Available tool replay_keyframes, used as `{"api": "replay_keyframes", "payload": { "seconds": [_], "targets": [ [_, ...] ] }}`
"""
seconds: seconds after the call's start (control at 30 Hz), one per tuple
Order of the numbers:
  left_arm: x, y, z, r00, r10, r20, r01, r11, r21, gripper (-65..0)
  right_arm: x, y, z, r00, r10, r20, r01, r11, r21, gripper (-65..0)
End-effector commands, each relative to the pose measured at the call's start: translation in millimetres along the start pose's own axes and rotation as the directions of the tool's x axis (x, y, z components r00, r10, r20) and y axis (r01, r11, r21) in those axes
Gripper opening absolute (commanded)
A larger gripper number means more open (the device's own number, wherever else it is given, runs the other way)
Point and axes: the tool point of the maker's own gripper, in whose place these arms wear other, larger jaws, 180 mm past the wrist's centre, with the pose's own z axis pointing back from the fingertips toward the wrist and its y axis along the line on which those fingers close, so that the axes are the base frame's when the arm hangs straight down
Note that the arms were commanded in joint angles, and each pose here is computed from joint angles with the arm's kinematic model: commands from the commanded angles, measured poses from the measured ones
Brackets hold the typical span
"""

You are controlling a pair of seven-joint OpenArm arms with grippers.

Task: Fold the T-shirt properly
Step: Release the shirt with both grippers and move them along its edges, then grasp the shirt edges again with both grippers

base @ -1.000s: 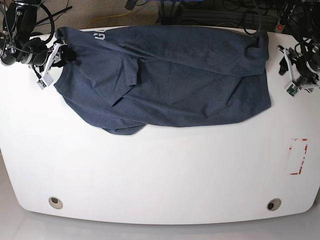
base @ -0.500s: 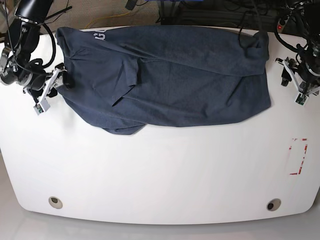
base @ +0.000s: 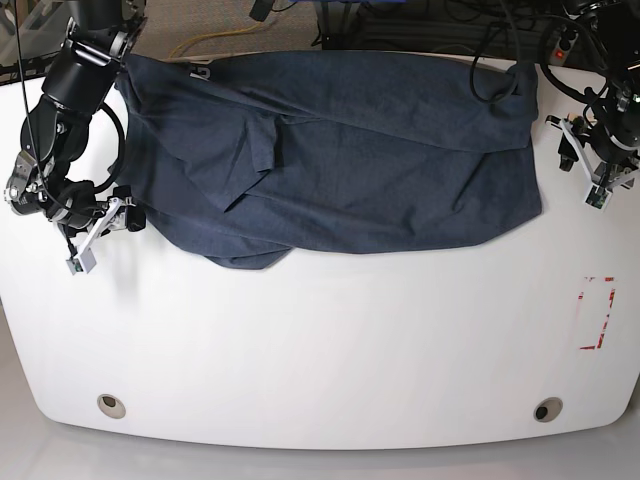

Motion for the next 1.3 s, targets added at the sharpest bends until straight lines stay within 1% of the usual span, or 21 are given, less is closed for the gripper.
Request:
{"api": "replay_keyframes", "payload": {
  "seconds": [0.0,0.1,0.3,0.43,0.57,0.7,0.8,0.83,0.97,1.03,1.07,1.13,1.27],
  "targets": [
    [8,9,5,1.0,-0.014,0.024,0.014,1.0,0.027,-34.2,13,-10,3,0.999,-0.02,0.033,0.02,1.0,0.0,-21.2],
    [8,9,6,1.0,-0.014,0.026,0.014,1.0,0.027,-34.2,11,-6,-2,0.999,-0.033,0.03,0.032,0.999,0.015,-21.2],
    [8,9,6,1.0,-0.014,0.026,0.014,1.0,0.027,-34.2,6,25,-23,0.998,-0.06,0.034,0.057,0.995,0.083,-21.2],
    [8,8,5,1.0,-0.016,0.026,0.016,1.0,0.025,-34.0,10,34,-30,0.993,-0.082,0.083,0.072,0.991,0.108,-21.2],
    [9,9,5,1.0,-0.017,0.026,0.016,1.0,0.027,-33.9,2,35,-41,0.989,-0.13,0.068,0.12,0.984,0.135,-21.4],
    [15,13,6,0.999,-0.015,0.044,0.013,0.999,0.037,-33.9,4,32,-47,0.982,-0.166,0.091,0.151,0.977,0.147,-22.4],
    [26,18,6,0.998,-0.01,0.069,0.007,0.999,0.049,-33.8,2,31,-50,0.978,-0.184,0.093,0.169,0.974,0.154,-29.5],
    [29,20,5,0.997,-0.006,0.078,0.002,0.999,0.051,-33.8,1,31,-51,0.978,-0.189,0.09,0.174,0.972,0.156,-34.9],
    [38,25,0,0.995,0.023,0.099,-0.028,0.998,0.052,-33.8,4,31,-50,0.978,-0.184,0.099,0.167,0.974,0.154,-51.5],
    [42,28,-6,0.986,0.118,0.117,-0.125,0.991,0.056,-33.6,3,32,-50,0.979,-0.181,0.095,0.165,0.974,0.154,-58.2],
    [44,31,-10,0.976,0.177,0.127,-0.185,0.981,0.059,-33.6,3,34,-52,0.982,-0.169,0.087,0.154,0.975,0.157,-62.0],
    [46,35,-15,0.957,0.256,0.136,-0.267,0.962,0.063,-33.6,2,38,-54,0.985,-0.153,0.078,0.139,0.977,0.161,-65.0],
    [48,41,-29,0.918,0.374,0.136,-0.383,0.922,0.053,-33.6,15,41,-47,0.988,-0.111,0.111,0.094,0.984,0.151,-65.0]
  ]
}}
